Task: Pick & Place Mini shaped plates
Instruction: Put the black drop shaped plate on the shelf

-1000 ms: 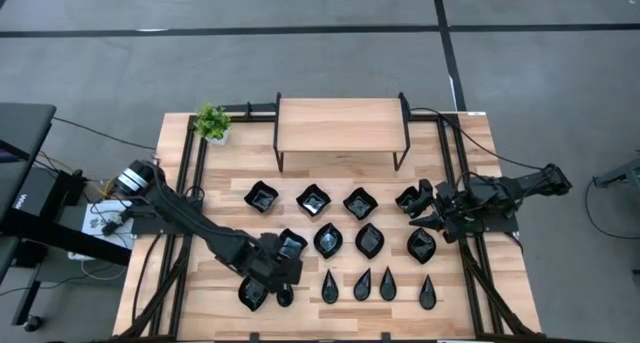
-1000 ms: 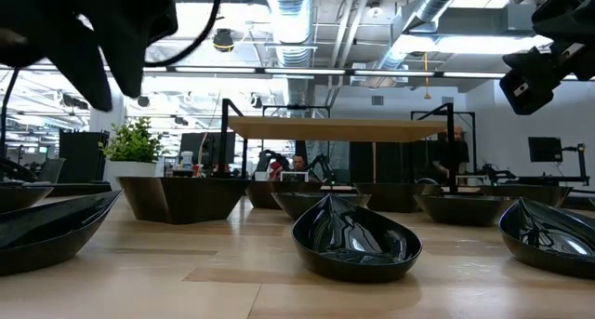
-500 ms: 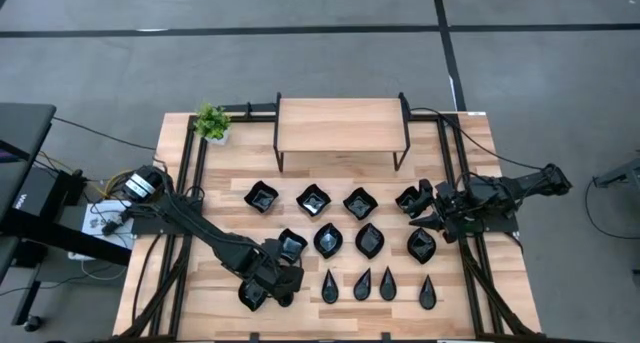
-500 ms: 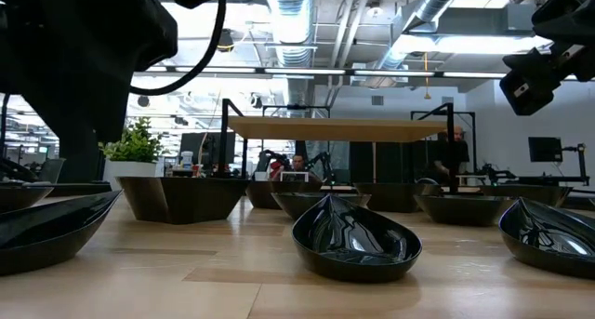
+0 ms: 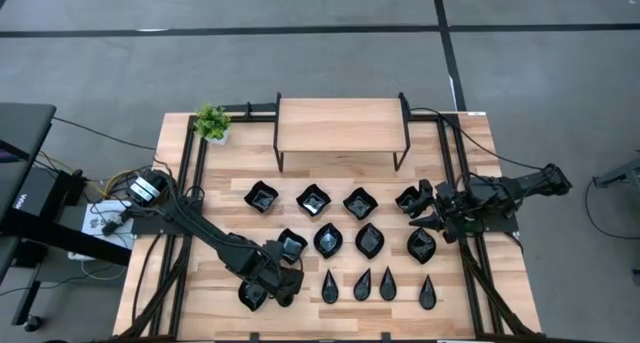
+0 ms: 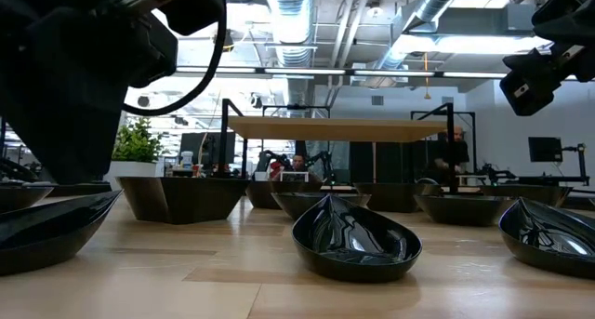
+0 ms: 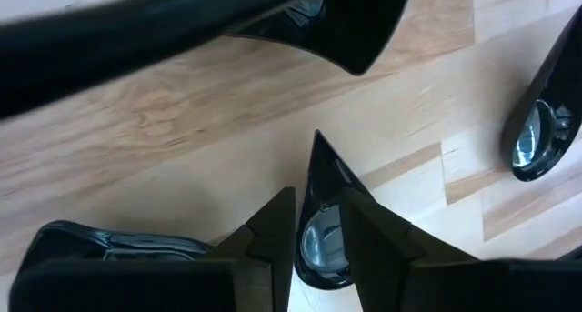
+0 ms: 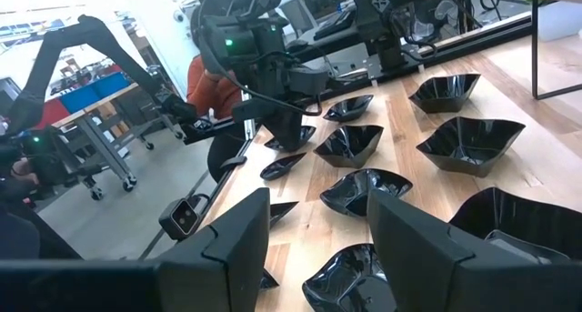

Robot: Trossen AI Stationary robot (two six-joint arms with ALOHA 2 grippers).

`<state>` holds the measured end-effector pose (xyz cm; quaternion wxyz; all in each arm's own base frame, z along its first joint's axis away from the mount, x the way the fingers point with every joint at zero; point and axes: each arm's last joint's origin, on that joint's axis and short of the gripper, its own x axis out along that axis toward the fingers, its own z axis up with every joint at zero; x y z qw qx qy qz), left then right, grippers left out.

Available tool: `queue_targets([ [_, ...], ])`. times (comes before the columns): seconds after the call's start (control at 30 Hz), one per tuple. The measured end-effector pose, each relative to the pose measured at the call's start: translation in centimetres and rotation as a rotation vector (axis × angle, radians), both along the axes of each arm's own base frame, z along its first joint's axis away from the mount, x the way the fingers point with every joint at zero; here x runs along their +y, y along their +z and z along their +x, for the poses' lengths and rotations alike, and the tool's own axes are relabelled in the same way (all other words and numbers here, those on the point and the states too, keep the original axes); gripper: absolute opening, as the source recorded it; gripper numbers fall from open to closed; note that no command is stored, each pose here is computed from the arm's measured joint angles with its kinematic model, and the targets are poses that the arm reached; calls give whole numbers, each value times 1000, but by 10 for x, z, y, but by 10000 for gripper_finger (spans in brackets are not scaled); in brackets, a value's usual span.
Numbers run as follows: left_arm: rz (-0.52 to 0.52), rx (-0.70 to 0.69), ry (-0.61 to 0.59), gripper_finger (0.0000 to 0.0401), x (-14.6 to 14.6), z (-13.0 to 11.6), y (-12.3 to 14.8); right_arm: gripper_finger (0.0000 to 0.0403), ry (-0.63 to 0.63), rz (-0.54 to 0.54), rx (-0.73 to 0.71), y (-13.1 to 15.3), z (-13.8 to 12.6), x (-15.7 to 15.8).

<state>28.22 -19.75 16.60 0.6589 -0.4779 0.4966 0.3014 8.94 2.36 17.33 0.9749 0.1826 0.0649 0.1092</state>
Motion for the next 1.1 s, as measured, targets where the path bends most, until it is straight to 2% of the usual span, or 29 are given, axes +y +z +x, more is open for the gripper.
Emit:
queue_targets([
  [1.1,47,14,-10,90,3,3,-16,182,0,1,0,0,0,0],
])
